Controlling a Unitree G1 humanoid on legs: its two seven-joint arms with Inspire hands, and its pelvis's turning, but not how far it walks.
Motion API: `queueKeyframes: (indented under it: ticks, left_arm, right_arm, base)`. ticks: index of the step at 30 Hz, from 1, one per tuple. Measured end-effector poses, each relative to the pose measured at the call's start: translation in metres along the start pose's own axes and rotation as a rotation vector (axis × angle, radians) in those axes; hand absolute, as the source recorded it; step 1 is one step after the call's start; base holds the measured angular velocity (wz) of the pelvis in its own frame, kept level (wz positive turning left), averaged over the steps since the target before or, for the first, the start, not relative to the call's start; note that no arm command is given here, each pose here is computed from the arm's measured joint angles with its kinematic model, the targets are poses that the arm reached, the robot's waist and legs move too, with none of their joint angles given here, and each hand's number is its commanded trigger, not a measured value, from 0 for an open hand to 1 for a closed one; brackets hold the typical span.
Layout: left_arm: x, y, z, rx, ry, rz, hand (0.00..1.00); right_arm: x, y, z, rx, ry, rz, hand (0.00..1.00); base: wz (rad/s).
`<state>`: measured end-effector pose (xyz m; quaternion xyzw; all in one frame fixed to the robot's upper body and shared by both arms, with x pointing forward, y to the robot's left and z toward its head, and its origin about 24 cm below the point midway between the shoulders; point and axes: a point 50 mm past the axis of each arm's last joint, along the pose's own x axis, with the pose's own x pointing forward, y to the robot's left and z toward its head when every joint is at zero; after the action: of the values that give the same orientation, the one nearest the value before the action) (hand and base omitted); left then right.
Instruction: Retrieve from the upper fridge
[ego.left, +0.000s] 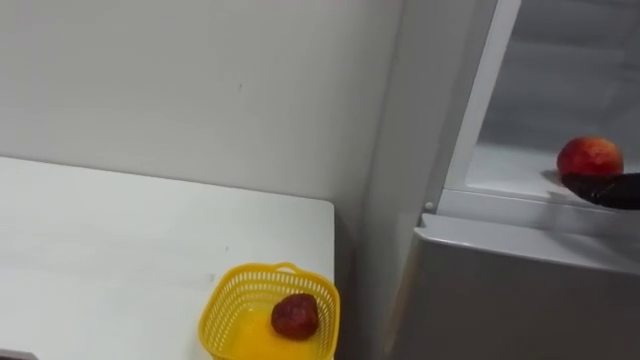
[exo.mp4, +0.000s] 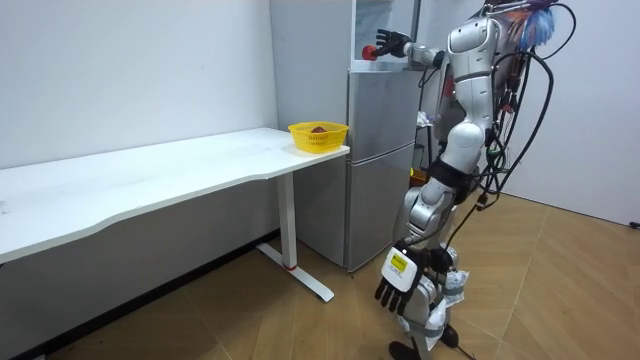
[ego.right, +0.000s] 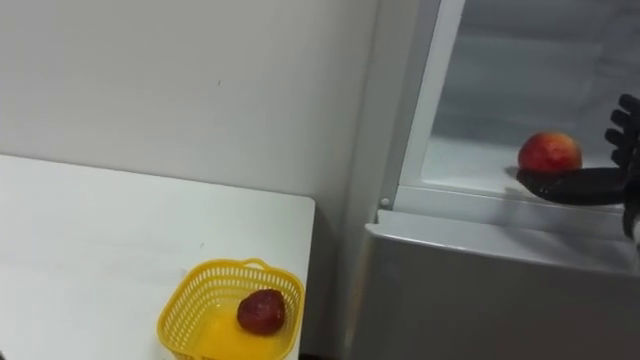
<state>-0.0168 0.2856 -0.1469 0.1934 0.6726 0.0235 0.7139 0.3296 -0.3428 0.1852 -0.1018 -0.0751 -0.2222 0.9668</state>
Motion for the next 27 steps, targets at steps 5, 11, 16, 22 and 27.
queueKeyframes:
  ticks: [5,11,16,22,27]
  left_arm:
    - [-0.001,0.001,-0.004,-0.002,0.011,0.006,0.00]
    - [-0.002,0.002,-0.012,0.000,0.033,0.007,0.00]
    - [-0.002,0.003,-0.014,-0.003,0.045,0.010,0.00]
    - [-0.002,0.007,-0.014,0.000,0.050,0.008,0.00]
    - [-0.002,0.007,-0.013,0.001,0.047,0.011,0.00]
  right_arm:
    - [0.000,-0.002,0.000,-0.019,0.012,0.011,0.00]
    - [0.002,-0.009,-0.014,-0.047,0.087,-0.018,0.00]
    - [0.010,-0.005,-0.012,-0.054,0.109,-0.019,0.00]
    - [0.012,-0.007,-0.011,-0.065,0.114,-0.011,0.00]
    - [0.012,-0.008,-0.011,-0.077,0.111,-0.012,0.00]
  base:
    - [0.00]
    - [0.01]
    - [0.01]
    - [0.06]
    - [0.00]
